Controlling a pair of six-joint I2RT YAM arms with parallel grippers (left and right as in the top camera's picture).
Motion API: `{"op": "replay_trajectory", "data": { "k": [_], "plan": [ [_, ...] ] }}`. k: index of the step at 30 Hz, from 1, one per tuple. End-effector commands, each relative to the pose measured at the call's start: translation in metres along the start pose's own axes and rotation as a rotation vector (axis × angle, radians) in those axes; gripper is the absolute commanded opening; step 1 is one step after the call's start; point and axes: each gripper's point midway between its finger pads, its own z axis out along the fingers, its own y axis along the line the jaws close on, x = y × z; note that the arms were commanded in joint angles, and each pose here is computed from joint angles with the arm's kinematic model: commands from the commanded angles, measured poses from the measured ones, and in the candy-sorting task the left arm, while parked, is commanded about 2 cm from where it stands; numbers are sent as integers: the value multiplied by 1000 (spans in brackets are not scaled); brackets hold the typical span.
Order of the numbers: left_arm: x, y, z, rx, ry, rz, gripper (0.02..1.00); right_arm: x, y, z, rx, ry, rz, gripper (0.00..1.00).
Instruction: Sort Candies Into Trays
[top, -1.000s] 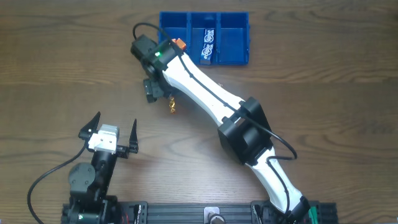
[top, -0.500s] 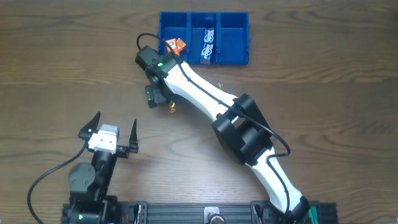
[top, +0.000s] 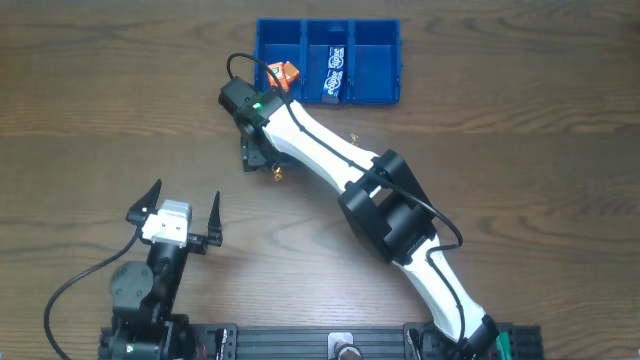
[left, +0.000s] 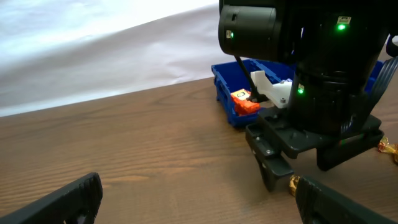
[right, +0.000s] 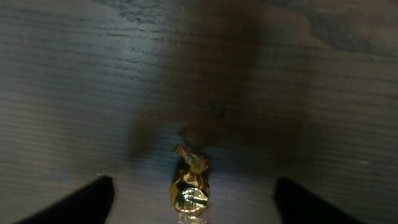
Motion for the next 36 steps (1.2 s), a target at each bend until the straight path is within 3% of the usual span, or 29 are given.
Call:
{"op": "replay_trajectory", "data": {
  "k": [1,17,27,33,36],
  "plan": [
    [17,-3,2,9,44,3,996,11,1,18,39,26,10,680],
    [17,-3,2,9,44,2,996,15,0,26,50,40,7,275],
    [17,-3,2,9,44,3,996,11,1,24,41,28,13,128],
    [17,-3,2,9,45,2,996,-9,-5,-17,12,-54,8,38],
    [17,-3,2,9,45,3,996,-36,-33,-71,42,-180,23,36]
  ]
}}
